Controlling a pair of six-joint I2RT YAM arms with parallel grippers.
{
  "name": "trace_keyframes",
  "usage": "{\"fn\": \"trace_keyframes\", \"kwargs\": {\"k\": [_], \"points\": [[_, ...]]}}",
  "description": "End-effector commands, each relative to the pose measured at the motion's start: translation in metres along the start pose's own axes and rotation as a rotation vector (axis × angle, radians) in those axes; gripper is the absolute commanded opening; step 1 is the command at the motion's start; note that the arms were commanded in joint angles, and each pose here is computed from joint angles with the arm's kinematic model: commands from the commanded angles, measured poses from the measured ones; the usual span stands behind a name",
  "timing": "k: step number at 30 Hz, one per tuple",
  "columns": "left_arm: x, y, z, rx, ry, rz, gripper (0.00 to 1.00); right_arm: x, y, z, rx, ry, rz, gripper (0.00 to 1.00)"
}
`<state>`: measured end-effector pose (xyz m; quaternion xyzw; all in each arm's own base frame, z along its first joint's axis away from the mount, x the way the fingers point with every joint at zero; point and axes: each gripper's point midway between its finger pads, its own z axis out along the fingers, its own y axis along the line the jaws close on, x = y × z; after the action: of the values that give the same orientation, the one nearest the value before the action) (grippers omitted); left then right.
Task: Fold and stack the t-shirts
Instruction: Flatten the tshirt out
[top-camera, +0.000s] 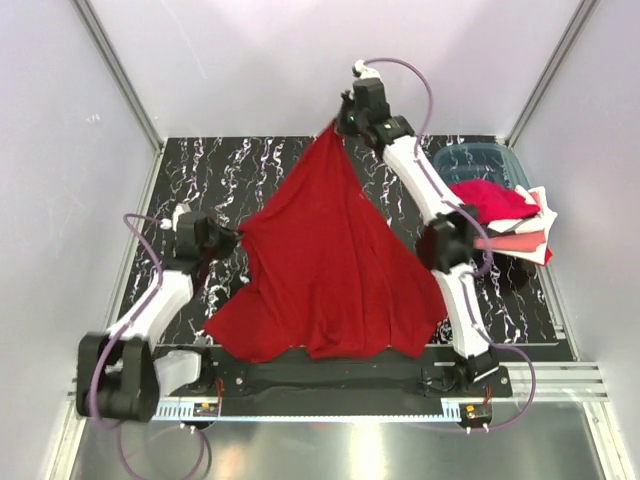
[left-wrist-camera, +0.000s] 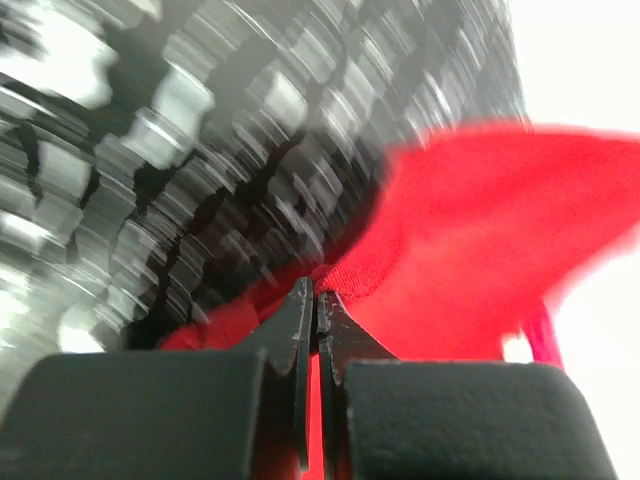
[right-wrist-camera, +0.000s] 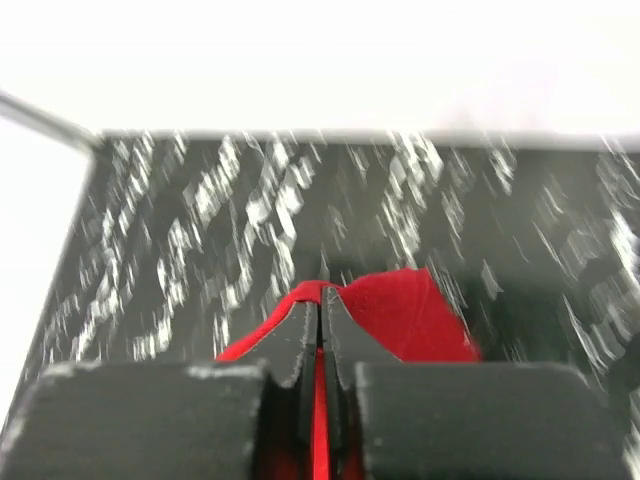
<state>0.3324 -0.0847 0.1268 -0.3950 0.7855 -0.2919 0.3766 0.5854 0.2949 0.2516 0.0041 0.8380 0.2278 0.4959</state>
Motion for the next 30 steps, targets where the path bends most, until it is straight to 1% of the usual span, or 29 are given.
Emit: {"fn": "trace_keyframes", "kwargs": {"k": [1, 2, 3, 4, 5, 6, 7, 8, 9, 10, 11, 12, 13, 15, 16, 17, 18, 19, 20, 21, 22, 23, 24, 25, 26, 27, 28, 29, 30], "points": [[-0.091, 0.0, 0.008, -0.071, -0.342, -0.168, 0.0, -0.075, 0.063, -0.018, -0.19, -0.235, -0.044, 0.05], [-0.103, 0.003, 0.007, -0.09, -0.4, -0.182, 0.0, -0.078, 0.064, -0.014, -0.197, -0.261, -0.037, 0.42], [-0.12, 0.007, 0.005, -0.124, -0.482, -0.186, 0.0, -0.091, 0.067, -0.021, -0.196, -0.302, -0.027, 0.7], [-0.135, 0.013, 0.002, -0.154, -0.536, -0.188, 0.06, -0.077, 0.061, 0.0, -0.181, -0.278, -0.033, 0.97], [-0.145, 0.01, 0.001, -0.165, -0.568, -0.162, 0.26, -0.076, 0.06, 0.0, -0.179, -0.275, -0.036, 1.0], [-0.159, 0.003, 0.003, -0.19, -0.589, -0.105, 0.43, -0.062, 0.053, -0.007, -0.157, -0.228, -0.036, 1.0], [-0.166, -0.003, 0.004, -0.206, -0.592, -0.077, 0.61, -0.072, 0.056, -0.015, -0.174, -0.268, -0.036, 1.0], [-0.166, 0.003, 0.006, -0.266, -0.565, -0.043, 0.83, -0.069, 0.054, -0.022, -0.167, -0.254, -0.042, 1.0], [-0.162, 0.01, 0.017, -0.324, -0.519, -0.014, 0.87, -0.075, 0.056, -0.037, -0.166, -0.252, -0.049, 0.94], [-0.171, -0.008, 0.016, -0.313, -0.511, -0.003, 0.89, -0.067, 0.052, -0.039, -0.148, -0.217, -0.055, 0.91], [-0.159, -0.004, 0.021, -0.337, -0.43, 0.009, 0.9, -0.053, 0.046, -0.043, -0.12, -0.152, -0.06, 0.89], [-0.153, -0.004, 0.027, -0.342, -0.392, 0.017, 0.89, -0.055, 0.042, -0.054, -0.091, -0.144, -0.065, 0.85], [-0.149, -0.005, 0.027, -0.339, -0.368, 0.017, 0.89, -0.036, 0.031, -0.056, -0.055, -0.07, -0.073, 0.79], [-0.134, -0.011, 0.025, -0.281, -0.301, 0.024, 0.89, -0.031, 0.027, -0.077, -0.026, -0.032, -0.071, 0.75], [-0.129, -0.012, 0.023, -0.259, -0.282, 0.033, 0.89, -0.006, 0.01, -0.079, 0.035, 0.037, -0.064, 0.75], [-0.115, -0.004, 0.022, -0.251, -0.246, 0.035, 0.88, 0.0, 0.003, -0.086, 0.064, 0.055, -0.062, 0.75], [-0.113, -0.008, 0.014, -0.218, -0.249, 0.035, 0.88, -0.009, 0.001, -0.109, 0.077, 0.028, -0.051, 0.75], [-0.105, -0.004, 0.011, -0.21, -0.235, 0.026, 0.88, 0.021, -0.018, -0.109, 0.132, 0.08, -0.044, 0.77], [-0.092, 0.004, 0.005, -0.202, -0.211, 0.018, 0.87, 0.029, -0.025, -0.117, 0.154, 0.088, -0.038, 0.78], [-0.086, 0.012, 0.002, -0.215, -0.199, 0.007, 0.86, 0.021, -0.028, -0.14, 0.174, 0.051, -0.022, 0.79], [-0.077, 0.018, 0.0, -0.219, -0.182, -0.009, 0.86, 0.051, -0.052, -0.143, 0.259, 0.094, -0.005, 0.8], [-0.062, 0.028, -0.004, -0.211, -0.144, -0.009, 0.86, 0.058, -0.062, -0.152, 0.296, 0.096, 0.008, 0.84], [-0.056, 0.031, -0.007, -0.204, -0.134, -0.004, 0.85, 0.056, -0.067, -0.17, 0.323, 0.072, 0.026, 0.86], [-0.049, 0.033, -0.01, -0.198, -0.124, 0.01, 0.85, 0.083, -0.089, -0.177, 0.403, 0.111, 0.039, 0.88], [-0.048, 0.031, -0.017, -0.17, -0.138, 0.023, 0.86, 0.092, -0.095, -0.183, 0.422, 0.118, 0.043, 0.89], [-0.042, 0.042, -0.018, -0.181, -0.135, 0.031, 0.86, 0.095, -0.1, -0.195, 0.438, 0.108, 0.053, 0.89], [-0.029, 0.038, -0.019, -0.154, -0.116, 0.073, 0.87, 0.12, -0.118, -0.201, 0.502, 0.145, 0.062, 0.89], [-0.026, 0.037, -0.021, -0.141, -0.119, 0.09, 0.89, 0.13, -0.125, -0.205, 0.524, 0.156, 0.062, 0.89], [-0.025, 0.032, -0.026, -0.115, -0.133, 0.105, 0.9, 0.137, -0.129, -0.211, 0.532, 0.16, 0.061, 0.91]]}}
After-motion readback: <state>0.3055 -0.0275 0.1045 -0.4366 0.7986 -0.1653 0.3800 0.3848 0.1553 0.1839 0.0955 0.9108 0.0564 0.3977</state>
